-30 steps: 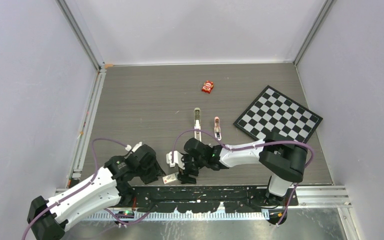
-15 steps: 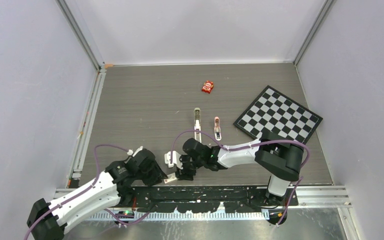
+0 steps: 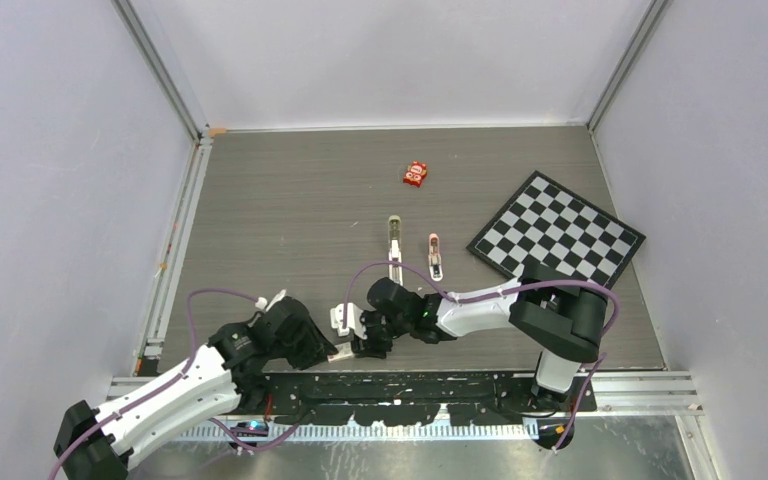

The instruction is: Load the staples into the stapler

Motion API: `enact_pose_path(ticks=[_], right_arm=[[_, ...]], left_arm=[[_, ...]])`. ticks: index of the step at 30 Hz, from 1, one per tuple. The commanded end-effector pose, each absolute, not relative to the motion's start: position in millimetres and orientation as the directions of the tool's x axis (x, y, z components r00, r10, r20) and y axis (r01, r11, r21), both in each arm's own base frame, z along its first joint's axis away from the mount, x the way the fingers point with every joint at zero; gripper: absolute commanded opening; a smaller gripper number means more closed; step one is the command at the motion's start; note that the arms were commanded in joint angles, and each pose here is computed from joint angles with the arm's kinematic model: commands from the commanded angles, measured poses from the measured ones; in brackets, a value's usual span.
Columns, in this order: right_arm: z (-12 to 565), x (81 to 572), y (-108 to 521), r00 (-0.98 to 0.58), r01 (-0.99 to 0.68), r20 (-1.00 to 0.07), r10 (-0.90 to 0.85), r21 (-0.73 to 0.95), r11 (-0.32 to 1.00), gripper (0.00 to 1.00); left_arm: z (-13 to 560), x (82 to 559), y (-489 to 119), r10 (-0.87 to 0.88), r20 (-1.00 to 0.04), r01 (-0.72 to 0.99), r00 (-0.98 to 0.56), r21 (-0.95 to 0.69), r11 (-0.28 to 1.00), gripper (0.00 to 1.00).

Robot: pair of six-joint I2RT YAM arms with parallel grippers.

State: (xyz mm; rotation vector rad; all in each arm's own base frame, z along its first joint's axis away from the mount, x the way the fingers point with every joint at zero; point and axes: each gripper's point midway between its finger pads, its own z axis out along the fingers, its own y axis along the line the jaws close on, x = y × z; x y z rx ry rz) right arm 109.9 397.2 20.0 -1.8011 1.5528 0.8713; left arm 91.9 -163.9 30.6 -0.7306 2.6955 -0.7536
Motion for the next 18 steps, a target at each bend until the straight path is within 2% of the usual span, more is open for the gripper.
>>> enact_pose_path(ticks=[1,5,14,18], right_arm=[[28,109,397,0.121,-0.989,-0.809,-0.575,-0.049,-0.138,0.46],[27,108,396,0.12,-0.989,-0.81,-0.574,-0.048,-0.14,0.45],[27,108,395,0.115,-0.99,-0.812,-0.572,-0.043,-0.136,0.44],[28,108,394,0.12,-0.989,-0.809,-0.576,-0.049,-0.138,0.43]], left_arm=[[31,101,-165,-0.509,-0.154,-0.352,-0.847,-0.557,0.753,0.32],[29,107,-158,-0.488,-0.218,-0.316,-0.845,-0.533,0.785,0.31],[26,112,-160,-0.478,-0.251,-0.284,-0.842,-0.547,0.787,0.34],[29,116,-163,-0.484,-0.258,-0.275,-0.836,-0.566,0.777,0.27]])
